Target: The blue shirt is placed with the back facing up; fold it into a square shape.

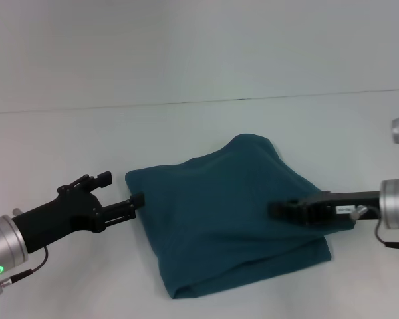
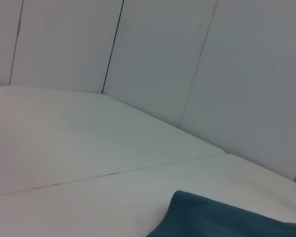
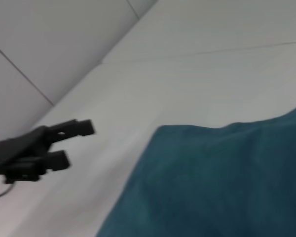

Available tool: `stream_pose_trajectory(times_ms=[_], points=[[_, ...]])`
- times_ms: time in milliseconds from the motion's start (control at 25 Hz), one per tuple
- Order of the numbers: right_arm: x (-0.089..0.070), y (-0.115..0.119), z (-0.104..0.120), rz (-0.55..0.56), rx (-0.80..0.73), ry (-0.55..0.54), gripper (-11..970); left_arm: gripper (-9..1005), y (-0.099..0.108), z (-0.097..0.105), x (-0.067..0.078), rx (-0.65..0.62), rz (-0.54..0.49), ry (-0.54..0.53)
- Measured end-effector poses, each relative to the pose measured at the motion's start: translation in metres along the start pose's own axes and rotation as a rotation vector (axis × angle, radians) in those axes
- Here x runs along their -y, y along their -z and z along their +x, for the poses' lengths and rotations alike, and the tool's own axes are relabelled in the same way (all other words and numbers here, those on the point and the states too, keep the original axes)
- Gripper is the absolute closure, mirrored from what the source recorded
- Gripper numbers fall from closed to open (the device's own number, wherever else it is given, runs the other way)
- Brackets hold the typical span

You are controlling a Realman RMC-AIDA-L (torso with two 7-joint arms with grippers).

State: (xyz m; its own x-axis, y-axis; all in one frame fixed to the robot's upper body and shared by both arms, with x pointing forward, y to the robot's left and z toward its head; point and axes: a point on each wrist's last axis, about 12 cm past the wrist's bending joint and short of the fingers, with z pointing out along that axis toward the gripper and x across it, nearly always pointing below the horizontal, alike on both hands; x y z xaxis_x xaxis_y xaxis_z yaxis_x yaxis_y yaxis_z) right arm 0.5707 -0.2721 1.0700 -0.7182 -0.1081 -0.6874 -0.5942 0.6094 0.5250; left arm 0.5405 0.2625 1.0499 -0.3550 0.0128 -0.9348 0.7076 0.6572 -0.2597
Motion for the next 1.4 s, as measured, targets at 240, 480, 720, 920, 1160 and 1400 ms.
stream_pose_trajectory(times_ms=[240, 480, 720, 920, 1160, 1400], points=[[0.001, -0.029, 0.0, 0.097, -0.042, 0.063, 960, 45, 0.0, 0.0, -0.001, -0.003, -0.008, 0.0], [-0.005, -0.039, -0.008, 0.093, -0.022, 0.151, 959, 45, 0.0, 0.001, -0.002, -0.005, -0.014, 0.001], [-0.008, -0.027, -0.015, 0.034, 0.049, 0.164, 959, 45, 0.001, 0.001, -0.002, -0.007, -0.014, 0.014], [-0.002, 0.001, -0.015, 0.028, 0.172, 0.123, 946, 45, 0.002, 0.003, 0.0, -0.019, 0.004, 0.073], [0.012, 0.033, -0.007, 0.053, 0.212, 0.05, 859, 45, 0.006, 0.005, 0.004, -0.023, 0.036, 0.135], [0.019, 0.039, 0.005, 0.074, 0.136, 0.016, 841, 45, 0.007, 0.007, 0.004, -0.026, 0.032, 0.138]])
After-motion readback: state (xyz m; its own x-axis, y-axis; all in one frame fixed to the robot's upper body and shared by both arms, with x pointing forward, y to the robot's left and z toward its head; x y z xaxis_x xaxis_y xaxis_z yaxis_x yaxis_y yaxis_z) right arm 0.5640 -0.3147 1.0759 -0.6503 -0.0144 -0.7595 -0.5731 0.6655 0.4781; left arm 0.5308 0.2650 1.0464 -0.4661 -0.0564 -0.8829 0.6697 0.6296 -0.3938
